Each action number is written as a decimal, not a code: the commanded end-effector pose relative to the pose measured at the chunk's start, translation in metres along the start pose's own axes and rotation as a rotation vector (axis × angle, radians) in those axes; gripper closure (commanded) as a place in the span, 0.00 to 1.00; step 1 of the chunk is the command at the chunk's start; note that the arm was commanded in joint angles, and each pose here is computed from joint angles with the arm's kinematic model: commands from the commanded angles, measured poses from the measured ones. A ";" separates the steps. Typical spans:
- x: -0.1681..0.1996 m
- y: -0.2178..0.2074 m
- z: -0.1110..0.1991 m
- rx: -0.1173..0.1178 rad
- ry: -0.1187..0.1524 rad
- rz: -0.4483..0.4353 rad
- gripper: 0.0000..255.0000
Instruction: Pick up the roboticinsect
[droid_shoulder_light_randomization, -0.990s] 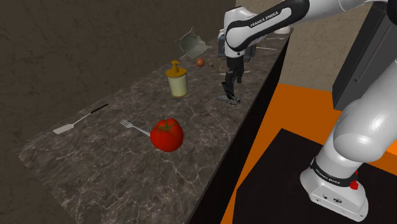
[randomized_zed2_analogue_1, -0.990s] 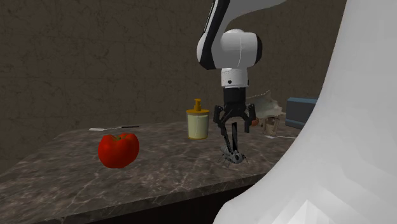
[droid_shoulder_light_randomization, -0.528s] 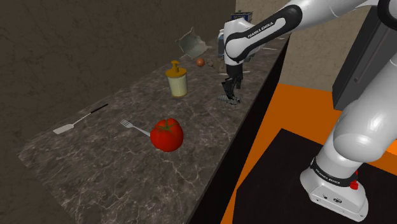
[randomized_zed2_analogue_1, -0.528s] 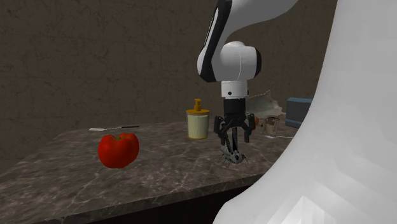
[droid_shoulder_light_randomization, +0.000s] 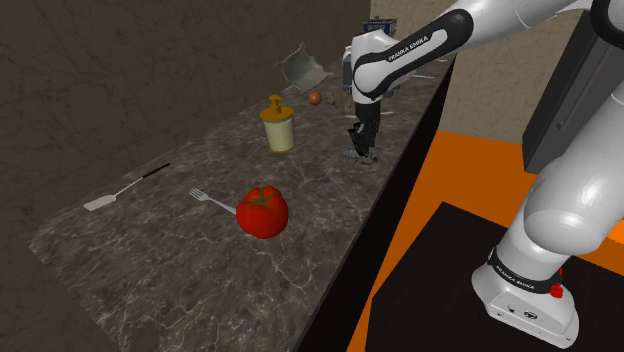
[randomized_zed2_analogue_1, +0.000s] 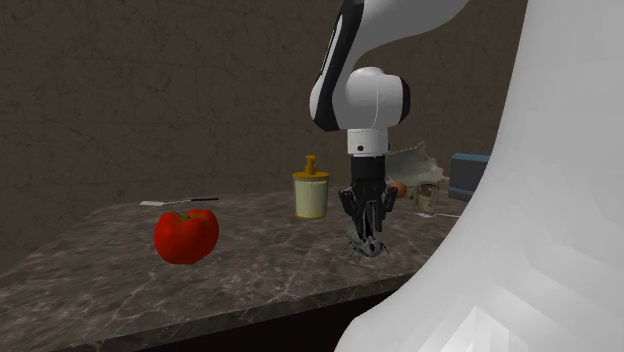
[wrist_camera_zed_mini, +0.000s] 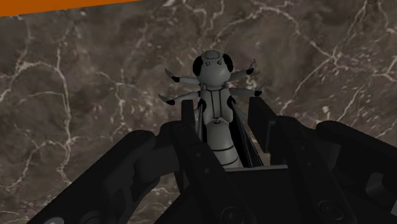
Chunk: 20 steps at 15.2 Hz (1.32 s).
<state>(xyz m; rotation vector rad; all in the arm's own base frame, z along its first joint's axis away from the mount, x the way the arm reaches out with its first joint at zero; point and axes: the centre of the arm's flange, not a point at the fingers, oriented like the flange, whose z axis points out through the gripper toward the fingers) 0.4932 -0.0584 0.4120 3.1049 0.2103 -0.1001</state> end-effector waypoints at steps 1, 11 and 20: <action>0.000 0.000 0.000 0.000 -0.001 0.000 1.00; -0.003 0.001 -0.041 0.000 -0.001 0.000 1.00; -0.006 0.002 -0.079 0.000 -0.001 0.000 1.00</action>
